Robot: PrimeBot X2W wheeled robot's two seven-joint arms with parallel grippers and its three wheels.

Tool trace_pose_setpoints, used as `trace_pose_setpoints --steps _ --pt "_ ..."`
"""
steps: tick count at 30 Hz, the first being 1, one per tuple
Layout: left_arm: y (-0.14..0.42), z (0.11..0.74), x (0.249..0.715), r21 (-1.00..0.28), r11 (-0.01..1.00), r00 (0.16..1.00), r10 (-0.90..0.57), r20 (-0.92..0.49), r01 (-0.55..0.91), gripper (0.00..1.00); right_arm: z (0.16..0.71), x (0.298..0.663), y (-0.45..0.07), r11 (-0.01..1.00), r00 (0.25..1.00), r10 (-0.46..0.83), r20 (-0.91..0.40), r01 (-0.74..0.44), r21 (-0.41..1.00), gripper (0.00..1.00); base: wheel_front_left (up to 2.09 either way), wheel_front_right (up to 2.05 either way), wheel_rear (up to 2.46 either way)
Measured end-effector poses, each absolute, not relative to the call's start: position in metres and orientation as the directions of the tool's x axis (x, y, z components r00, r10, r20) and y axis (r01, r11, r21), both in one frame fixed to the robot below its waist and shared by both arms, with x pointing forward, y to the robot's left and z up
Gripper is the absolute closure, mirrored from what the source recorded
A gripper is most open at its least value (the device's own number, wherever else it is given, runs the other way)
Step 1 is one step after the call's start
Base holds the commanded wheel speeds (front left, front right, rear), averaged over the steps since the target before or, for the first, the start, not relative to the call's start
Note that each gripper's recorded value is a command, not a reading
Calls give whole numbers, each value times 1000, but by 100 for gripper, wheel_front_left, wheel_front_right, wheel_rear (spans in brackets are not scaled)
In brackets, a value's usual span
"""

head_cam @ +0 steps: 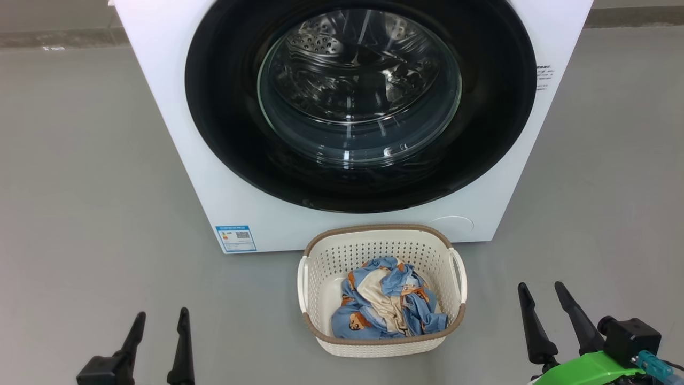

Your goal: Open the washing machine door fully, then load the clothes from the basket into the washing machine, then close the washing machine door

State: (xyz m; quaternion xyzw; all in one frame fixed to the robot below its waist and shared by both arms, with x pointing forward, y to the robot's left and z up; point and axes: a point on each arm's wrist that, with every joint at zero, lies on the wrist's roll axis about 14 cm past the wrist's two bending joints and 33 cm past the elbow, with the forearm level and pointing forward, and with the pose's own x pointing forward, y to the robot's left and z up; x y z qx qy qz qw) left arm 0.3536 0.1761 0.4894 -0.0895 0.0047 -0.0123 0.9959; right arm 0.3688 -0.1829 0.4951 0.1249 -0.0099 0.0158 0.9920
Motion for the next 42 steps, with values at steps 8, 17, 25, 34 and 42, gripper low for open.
trace_pose_setpoints --steps 8,17,25,34,42 --pt "175 494 354 -86 995 999 -39 22 41 0 498 370 -179 986 998 49 40 -54 155 0 0 0 0" --pt "173 501 354 28 998 997 -62 55 60 0 494 367 -176 996 997 72 39 -74 57 0 0 0 0" --pt "175 501 354 50 997 997 -58 56 55 0 495 367 -178 997 997 69 40 -71 40 0 0 0 0" --pt "179 500 354 49 998 997 -45 56 42 0 496 366 -181 997 997 58 45 -60 40 0 0 0 0" --pt "179 500 354 54 998 997 -47 53 44 0 496 366 -181 997 997 58 45 -60 42 0 10 26 -35"
